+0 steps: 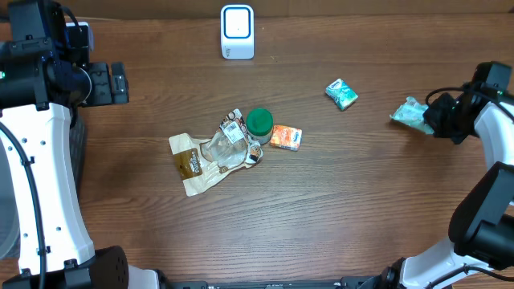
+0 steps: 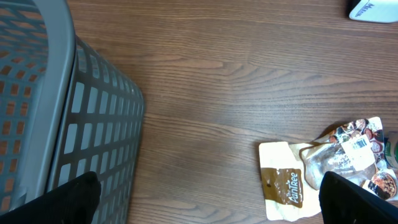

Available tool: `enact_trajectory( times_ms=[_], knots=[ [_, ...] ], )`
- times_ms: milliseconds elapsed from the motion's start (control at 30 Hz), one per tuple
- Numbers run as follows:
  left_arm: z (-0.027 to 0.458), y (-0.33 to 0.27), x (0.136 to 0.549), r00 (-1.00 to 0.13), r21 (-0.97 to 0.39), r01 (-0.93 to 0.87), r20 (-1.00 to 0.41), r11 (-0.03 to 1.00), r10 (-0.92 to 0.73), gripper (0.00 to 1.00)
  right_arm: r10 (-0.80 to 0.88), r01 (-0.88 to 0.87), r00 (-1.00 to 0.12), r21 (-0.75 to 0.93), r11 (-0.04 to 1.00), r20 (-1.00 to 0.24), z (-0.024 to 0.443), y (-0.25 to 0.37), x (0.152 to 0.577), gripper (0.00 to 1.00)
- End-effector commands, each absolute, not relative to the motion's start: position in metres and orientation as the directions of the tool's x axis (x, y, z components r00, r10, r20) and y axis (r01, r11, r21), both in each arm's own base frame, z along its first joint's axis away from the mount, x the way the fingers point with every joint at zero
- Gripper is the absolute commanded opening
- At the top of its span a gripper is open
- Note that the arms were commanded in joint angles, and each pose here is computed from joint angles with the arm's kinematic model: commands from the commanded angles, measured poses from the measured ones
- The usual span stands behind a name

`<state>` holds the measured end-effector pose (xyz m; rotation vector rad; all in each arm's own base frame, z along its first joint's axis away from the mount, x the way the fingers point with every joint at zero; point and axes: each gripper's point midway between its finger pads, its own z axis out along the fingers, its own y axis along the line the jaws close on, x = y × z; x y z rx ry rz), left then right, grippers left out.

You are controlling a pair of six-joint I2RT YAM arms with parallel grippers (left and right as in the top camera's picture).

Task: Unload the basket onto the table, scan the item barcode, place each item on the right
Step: 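Carry the wipes pouch right and set it down on the table, then move the right gripper over the light-green packet, then grasp the light-green packet with the right gripper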

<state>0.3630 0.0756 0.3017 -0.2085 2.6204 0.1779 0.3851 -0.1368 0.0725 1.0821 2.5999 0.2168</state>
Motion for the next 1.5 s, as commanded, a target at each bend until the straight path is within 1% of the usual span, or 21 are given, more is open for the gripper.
enact_trajectory(
  times_ms=[0,33,67,133,200,233,267,367,500,567,600,700,800,900,1033,1067,1133,1233,1333,1467],
  knots=[
    [0.307,0.079,0.362,-0.855,0.097,-0.178,-0.508,0.979,-0.106,1.0,0.716,0.69,-0.65,0.196,0.696,-0.253,0.063,-0.148,0.377,0.04],
    [0.307,0.079,0.362,-0.855,0.097,-0.178,-0.508,0.979,-0.106,0.99,0.717,0.694,-0.652,0.187,0.696,-0.247,0.062,-0.148,0.374,0.09],
    [0.307,0.079,0.362,-0.855,0.097,-0.178,-0.508,0.979,-0.106,0.99,0.718,0.696,-0.656,0.183,0.695,-0.232,0.061,-0.146,0.371,0.15],
    [0.307,0.079,0.362,-0.855,0.097,-0.178,-0.508,0.979,-0.106,1.0,0.72,0.698,-0.666,0.179,0.694,-0.194,0.059,-0.14,0.364,0.32],
    [0.307,0.079,0.362,-0.855,0.097,-0.179,-0.508,0.979,-0.106,1.0,0.724,0.705,-0.674,0.163,0.69,-0.147,0.056,-0.135,0.353,0.45],
    [0.307,0.079,0.362,-0.855,0.097,-0.178,-0.508,0.979,-0.106,1.0,0.724,0.707,-0.676,0.158,0.69,-0.135,0.055,-0.134,0.35,0.49],
    [0.307,0.079,0.362,-0.855,0.097,-0.178,-0.508,0.979,-0.106,1.0,0.725,0.709,-0.678,0.152,0.689,-0.12,0.056,-0.132,0.346,0.5],
    [0.307,0.079,0.362,-0.855,0.097,-0.178,-0.507,0.979,-0.106,0.99,0.724,0.703,-0.684,0.181,0.687,-0.092,0.07,-0.125,0.349,0.5],
    [0.307,0.079,0.362,-0.855,0.097,-0.178,-0.508,0.979,-0.106,1.0,0.642,0.583,-0.757,0.321,0.746,-0.119,0.114,-0.104,0.377,0.5],
    [0.307,0.079,0.362,-0.855,0.097,-0.178,-0.508,0.979,-0.106,1.0,0.578,0.48,-0.8,0.407,0.777,-0.16,0.141,-0.087,0.395,0.5],
    [0.307,0.079,0.362,-0.855,0.097,-0.178,-0.508,0.979,-0.106,1.0,0.519,0.381,-0.826,0.464,0.8,-0.218,0.166,-0.069,0.412,0.5],
    [0.307,0.079,0.362,-0.855,0.097,-0.178,-0.508,0.979,-0.106,1.0,0.46,0.285,-0.833,0.474,0.833,-0.307,0.186,-0.048,0.434,0.51],
    [0.307,0.079,0.362,-0.855,0.097,-0.178,-0.508,0.979,-0.106,1.0,0.393,0.185,-0.831,0.469,0.864,-0.395,0.19,-0.024,0.459,0.51],
    [0.307,0.079,0.362,-0.855,0.097,-0.178,-0.507,0.979,-0.106,0.99,0.332,0.106,-0.834,0.462,0.881,-0.442,0.18,0.004,0.483,0.51],
    [0.307,0.079,0.362,-0.855,0.097,-0.178,-0.508,0.979,-0.106,0.99,0.3,0.077,-0.856,0.471,0.879,-0.421,0.146,0.032,0.503,0.53],
    [0.307,0.079,0.362,-0.855,0.097,-0.178,-0.508,0.979,-0.106,1.0,0.316,0.1,-0.861,0.477,0.873,-0.398,0.133,0.035,0.507,0.53],
    [0.307,0.079,0.362,-0.855,0.097,-0.178,-0.508,0.979,-0.106,1.0,0.379,0.191,-0.865,0.482,0.855,-0.329,0.103,0.033,0.511,0.49],
    [0.307,0.079,0.362,-0.855,0.097,-0.178,-0.508,0.979,-0.106,0.99,0.432,0.27,-0.864,0.486,0.831,-0.258,0.076,0.031,0.511,0.48],
    [0.307,0.079,0.362,-0.855,0.097,-0.178,-0.508,0.979,-0.106,1.0,0.474,0.331,-0.856,0.486,0.809,-0.205,0.058,0.029,0.51,0.48],
    [0.307,0.079,0.362,-0.855,0.097,-0.178,-0.508,0.979,-0.106,1.0,0.487,0.359,-0.854,0.471,0.805,-0.182,0.045,0.026,0.508,0.48]
  ],
)
